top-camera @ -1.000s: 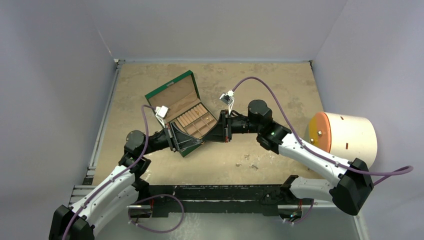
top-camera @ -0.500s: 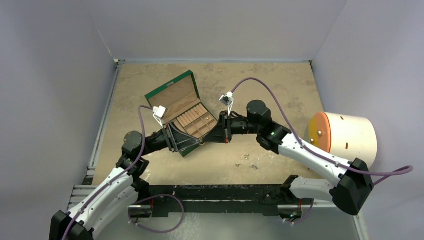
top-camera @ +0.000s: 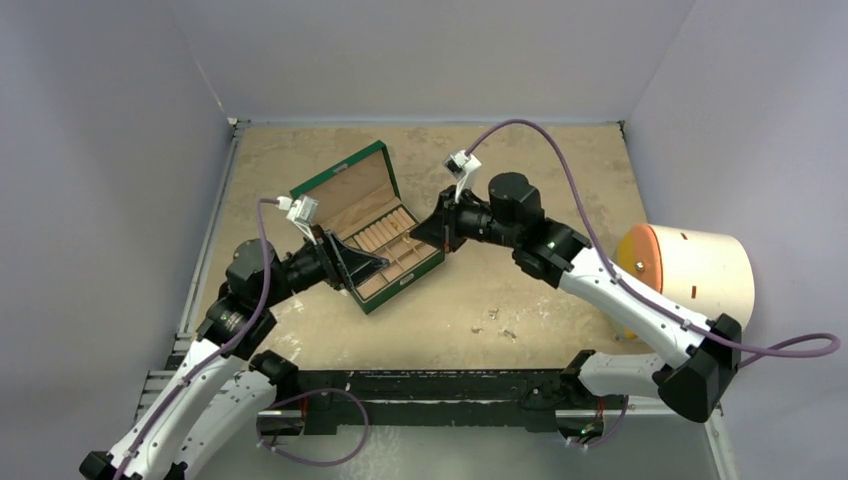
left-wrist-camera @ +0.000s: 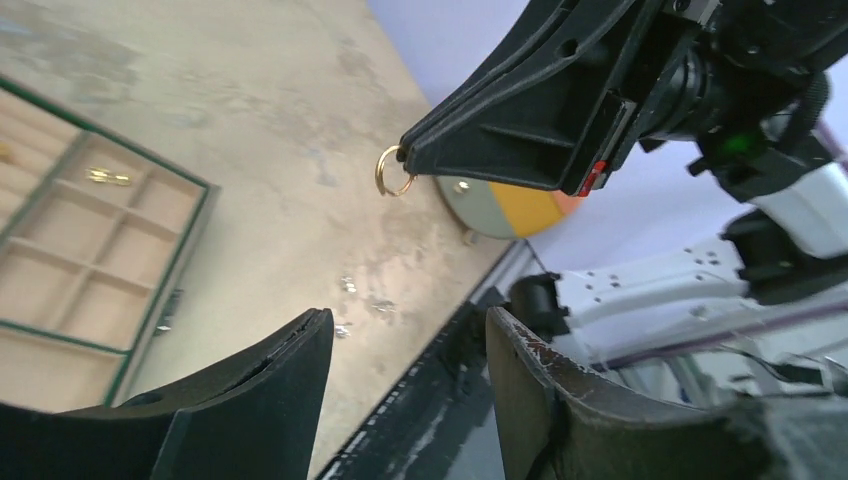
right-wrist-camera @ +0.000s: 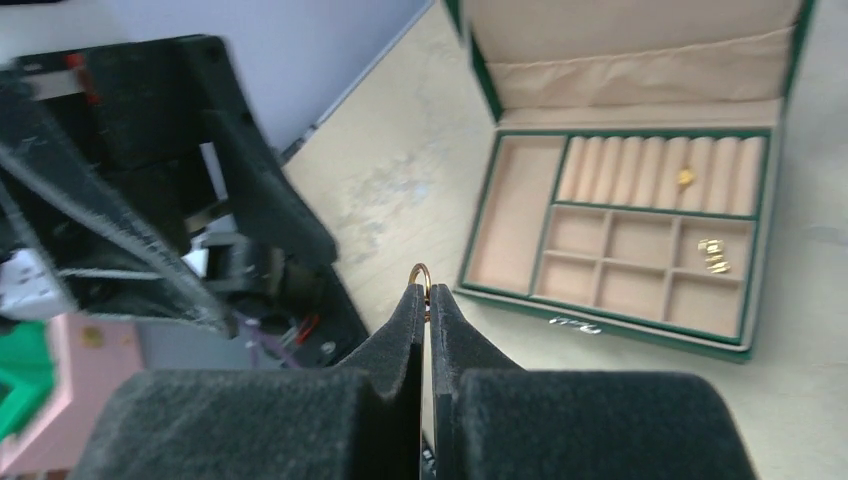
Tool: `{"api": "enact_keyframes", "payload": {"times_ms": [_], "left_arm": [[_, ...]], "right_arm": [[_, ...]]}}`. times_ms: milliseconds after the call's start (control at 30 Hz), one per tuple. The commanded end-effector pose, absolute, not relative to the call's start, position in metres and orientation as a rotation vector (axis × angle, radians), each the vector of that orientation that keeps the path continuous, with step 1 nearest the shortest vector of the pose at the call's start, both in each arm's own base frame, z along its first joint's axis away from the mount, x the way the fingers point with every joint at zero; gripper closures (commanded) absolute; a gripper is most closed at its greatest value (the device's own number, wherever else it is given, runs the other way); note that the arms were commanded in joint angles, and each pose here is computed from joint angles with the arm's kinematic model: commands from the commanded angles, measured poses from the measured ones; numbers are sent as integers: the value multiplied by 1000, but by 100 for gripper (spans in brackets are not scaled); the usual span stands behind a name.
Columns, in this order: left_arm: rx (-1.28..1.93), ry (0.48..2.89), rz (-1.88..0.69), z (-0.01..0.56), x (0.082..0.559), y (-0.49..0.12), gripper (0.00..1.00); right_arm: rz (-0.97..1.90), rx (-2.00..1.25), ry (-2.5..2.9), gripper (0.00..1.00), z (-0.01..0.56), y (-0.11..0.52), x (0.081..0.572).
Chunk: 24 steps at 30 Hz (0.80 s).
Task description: Organize the mixed jewelry
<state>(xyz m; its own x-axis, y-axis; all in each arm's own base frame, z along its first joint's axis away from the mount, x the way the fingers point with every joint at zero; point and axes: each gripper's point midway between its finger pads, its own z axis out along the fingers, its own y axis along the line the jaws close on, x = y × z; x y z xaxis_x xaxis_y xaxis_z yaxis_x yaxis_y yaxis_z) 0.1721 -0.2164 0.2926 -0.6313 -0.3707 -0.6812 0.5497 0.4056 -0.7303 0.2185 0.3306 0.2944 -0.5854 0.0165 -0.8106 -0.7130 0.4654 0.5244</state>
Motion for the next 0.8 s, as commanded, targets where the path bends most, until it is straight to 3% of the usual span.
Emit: {"api": "enact_keyframes", "payload": {"times_ms": [0,267,767], "left_arm": [[138,1821,-1022,295,191,-183,43],[-22,1765,-670,313,212,-126,45],[-175,1694,-486,305,221,-85,45]], "right_arm": [[880,-569,1924,100,290,319,264],[638,-602,1956,100,265,327,308],[350,-692,1934,100,213,373,346]]}}
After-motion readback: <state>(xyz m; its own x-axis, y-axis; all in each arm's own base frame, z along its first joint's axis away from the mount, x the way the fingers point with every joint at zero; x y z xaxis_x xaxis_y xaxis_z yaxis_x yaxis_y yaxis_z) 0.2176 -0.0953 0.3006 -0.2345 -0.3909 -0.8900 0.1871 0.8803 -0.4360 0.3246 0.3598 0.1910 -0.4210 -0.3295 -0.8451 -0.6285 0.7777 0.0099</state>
